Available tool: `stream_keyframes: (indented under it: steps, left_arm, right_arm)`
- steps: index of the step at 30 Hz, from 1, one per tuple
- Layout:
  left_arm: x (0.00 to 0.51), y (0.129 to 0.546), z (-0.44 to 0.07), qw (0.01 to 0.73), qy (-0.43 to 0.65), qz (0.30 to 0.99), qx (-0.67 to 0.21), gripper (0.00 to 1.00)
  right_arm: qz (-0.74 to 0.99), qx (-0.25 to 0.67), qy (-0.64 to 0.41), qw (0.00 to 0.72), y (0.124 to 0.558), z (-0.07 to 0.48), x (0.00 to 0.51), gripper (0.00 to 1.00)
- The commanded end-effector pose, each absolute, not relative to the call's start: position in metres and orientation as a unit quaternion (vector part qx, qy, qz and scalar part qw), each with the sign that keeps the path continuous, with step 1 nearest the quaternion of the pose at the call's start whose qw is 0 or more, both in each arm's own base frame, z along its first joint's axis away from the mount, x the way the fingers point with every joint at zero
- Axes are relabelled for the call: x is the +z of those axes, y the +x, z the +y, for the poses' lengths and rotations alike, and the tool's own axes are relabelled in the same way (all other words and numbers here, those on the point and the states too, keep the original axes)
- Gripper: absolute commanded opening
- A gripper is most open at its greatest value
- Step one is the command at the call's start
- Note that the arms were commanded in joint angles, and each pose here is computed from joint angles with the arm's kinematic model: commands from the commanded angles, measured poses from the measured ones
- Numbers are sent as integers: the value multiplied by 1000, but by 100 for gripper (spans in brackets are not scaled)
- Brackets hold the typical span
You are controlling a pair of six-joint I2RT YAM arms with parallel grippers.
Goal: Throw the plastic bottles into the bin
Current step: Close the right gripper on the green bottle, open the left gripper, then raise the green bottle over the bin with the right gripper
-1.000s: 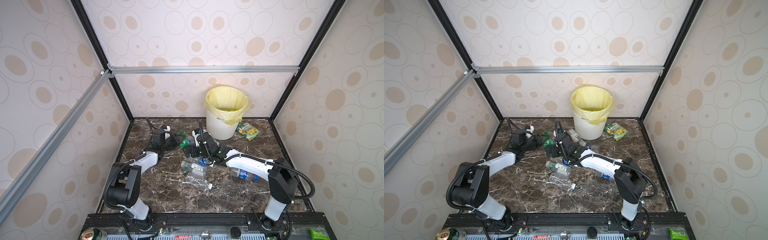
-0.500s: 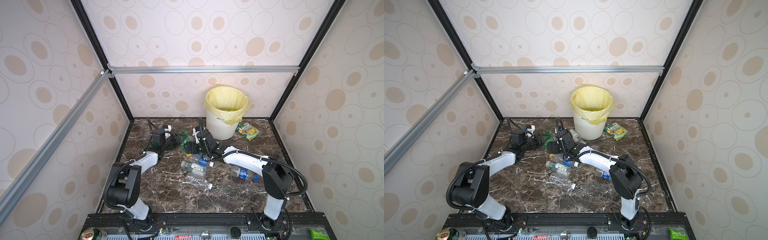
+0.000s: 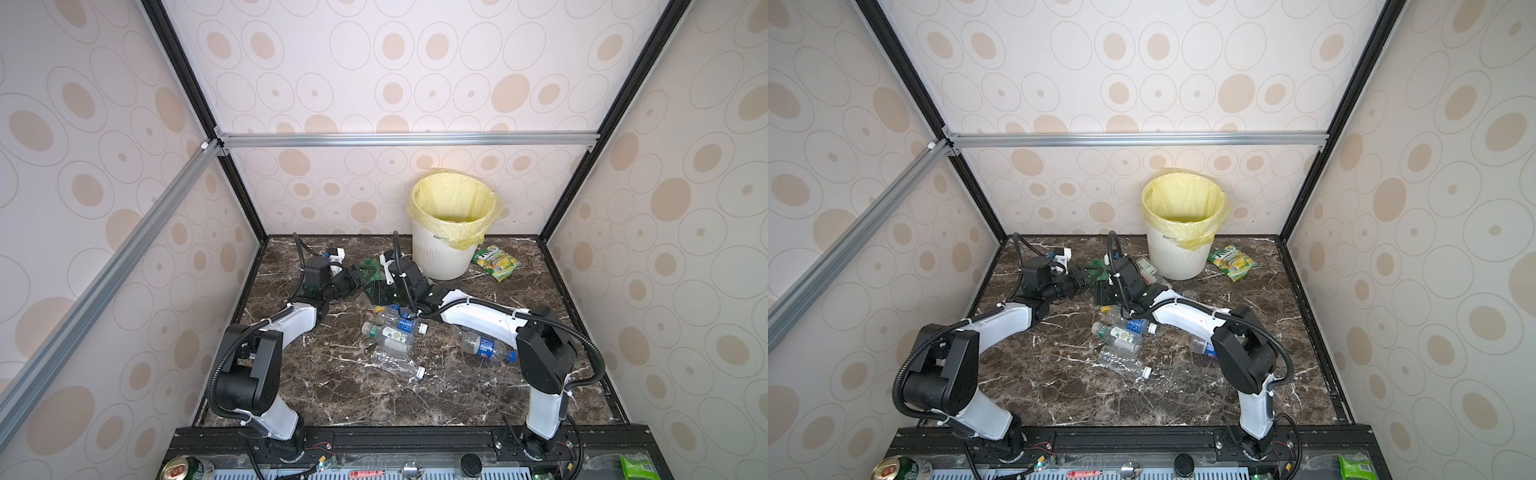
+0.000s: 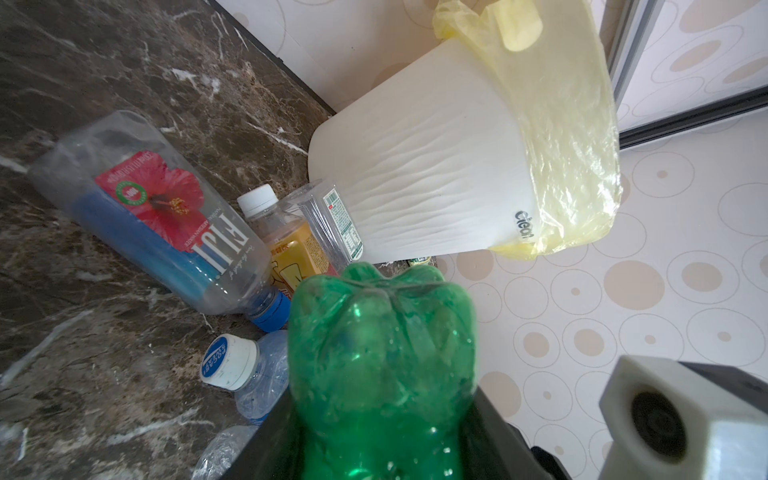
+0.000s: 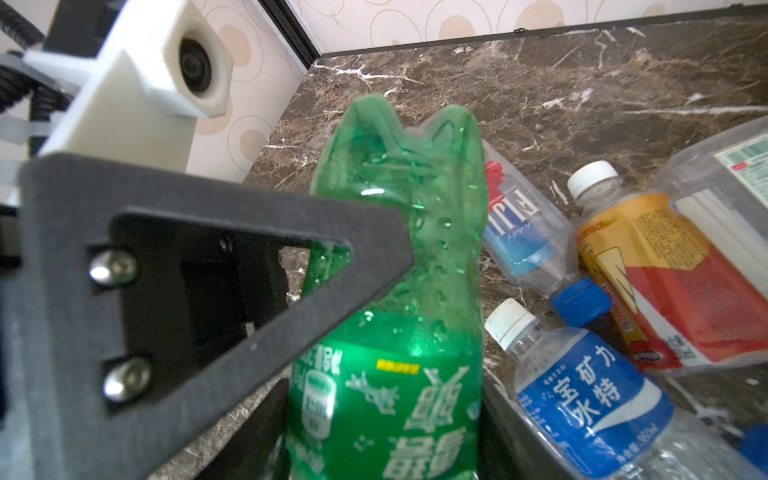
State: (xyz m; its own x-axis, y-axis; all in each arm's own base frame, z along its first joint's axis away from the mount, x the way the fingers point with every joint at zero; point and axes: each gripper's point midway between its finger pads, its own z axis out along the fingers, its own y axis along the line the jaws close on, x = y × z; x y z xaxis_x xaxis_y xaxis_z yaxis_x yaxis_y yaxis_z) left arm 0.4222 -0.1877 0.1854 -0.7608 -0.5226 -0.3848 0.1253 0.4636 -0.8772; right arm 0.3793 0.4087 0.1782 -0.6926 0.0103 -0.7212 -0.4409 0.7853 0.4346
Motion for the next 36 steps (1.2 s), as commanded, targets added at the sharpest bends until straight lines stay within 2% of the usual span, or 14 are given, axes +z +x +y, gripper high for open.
stream_keyframes:
  steps: [1,8,20,29,36]
  left_arm:
    - [211,425,-197,336,-102,774,-527,55]
    - [208,425,-196,333,-106,776,-525,64]
    - [218,431,-170,371,-122,779,-489,99]
    - [253,426,-158,437,-102,756,-476,99]
    - [302,412,-173,494,-49,722,-481,99]
  right_arm:
    - [869,302,-121,372,384,410,177,59]
    - [871,301,-117,370,381,407,175,52]
    - [885,258,-116,369,377,382,171,49]
    - [885,222,-109,394,384,346,196,49]
    - [861,193,-97,460,397,303,266,49]
